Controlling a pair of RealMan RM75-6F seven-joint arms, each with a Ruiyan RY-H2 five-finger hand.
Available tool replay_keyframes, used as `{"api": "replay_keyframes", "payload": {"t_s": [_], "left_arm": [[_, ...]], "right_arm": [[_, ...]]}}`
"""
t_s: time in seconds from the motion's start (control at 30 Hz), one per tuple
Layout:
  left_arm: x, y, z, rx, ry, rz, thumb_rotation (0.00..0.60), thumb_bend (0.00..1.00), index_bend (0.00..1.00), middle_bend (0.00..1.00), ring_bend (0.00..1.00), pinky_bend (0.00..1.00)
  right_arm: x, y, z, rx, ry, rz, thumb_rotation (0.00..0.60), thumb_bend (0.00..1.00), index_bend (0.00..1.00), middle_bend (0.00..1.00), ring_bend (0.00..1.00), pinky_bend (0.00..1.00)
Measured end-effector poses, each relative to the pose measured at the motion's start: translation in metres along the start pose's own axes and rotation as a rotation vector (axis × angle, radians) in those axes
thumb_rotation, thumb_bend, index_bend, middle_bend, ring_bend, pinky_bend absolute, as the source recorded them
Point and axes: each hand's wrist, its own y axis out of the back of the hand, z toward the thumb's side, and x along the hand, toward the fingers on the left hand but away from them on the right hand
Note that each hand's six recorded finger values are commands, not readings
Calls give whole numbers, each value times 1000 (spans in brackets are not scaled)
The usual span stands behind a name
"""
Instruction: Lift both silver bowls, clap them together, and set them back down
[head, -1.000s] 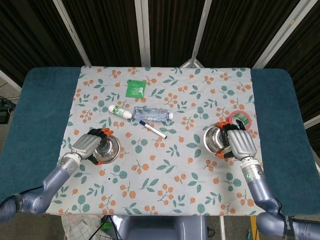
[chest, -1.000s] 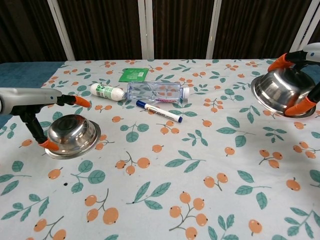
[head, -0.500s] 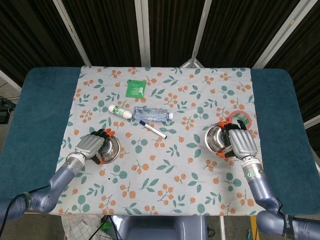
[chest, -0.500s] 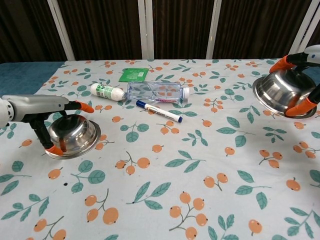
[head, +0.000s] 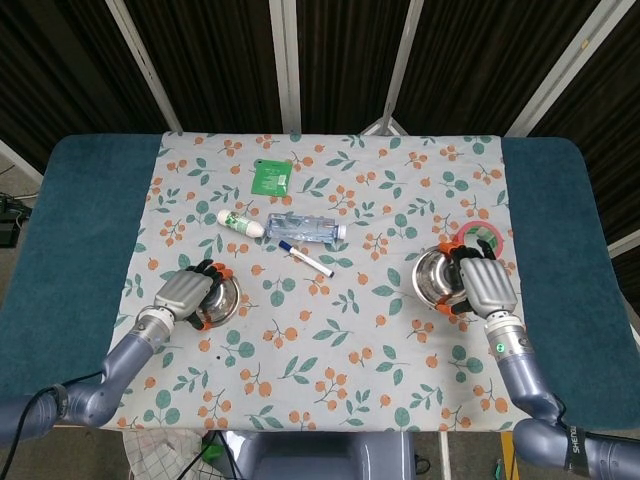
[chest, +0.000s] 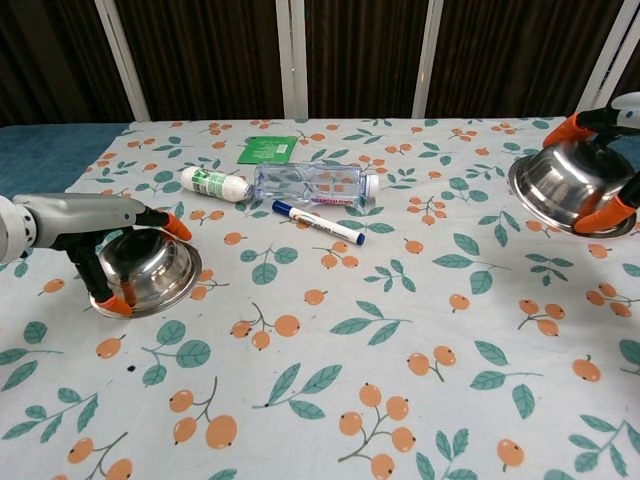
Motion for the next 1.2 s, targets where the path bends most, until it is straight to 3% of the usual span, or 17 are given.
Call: {"api": "replay_keyframes", "payload": {"t_s": [0.43, 0.57, 0.8, 1.2], "left_arm": [[0, 3, -3, 11, 8, 21, 600, 73, 393, 244, 114, 236], [0, 6, -4, 7, 12, 33, 600, 74, 400, 296, 126, 239], [-2, 13, -4, -25, 0, 56, 600, 74, 380, 324, 221, 327], [-9, 30, -3, -144, -29, 102, 600, 74, 360, 277, 174, 295]], "right_arm": [[-1, 1, 0, -3, -1, 0, 600, 110, 364, 207, 271, 67], [-1, 2, -1, -7, -2, -7, 600, 110, 363, 207, 271, 67], [-1, 4, -1, -11, -2, -15, 600, 111, 364, 207, 271, 67], [-3, 5, 3, -24, 11, -22, 600, 110, 367, 207, 271, 67]]}}
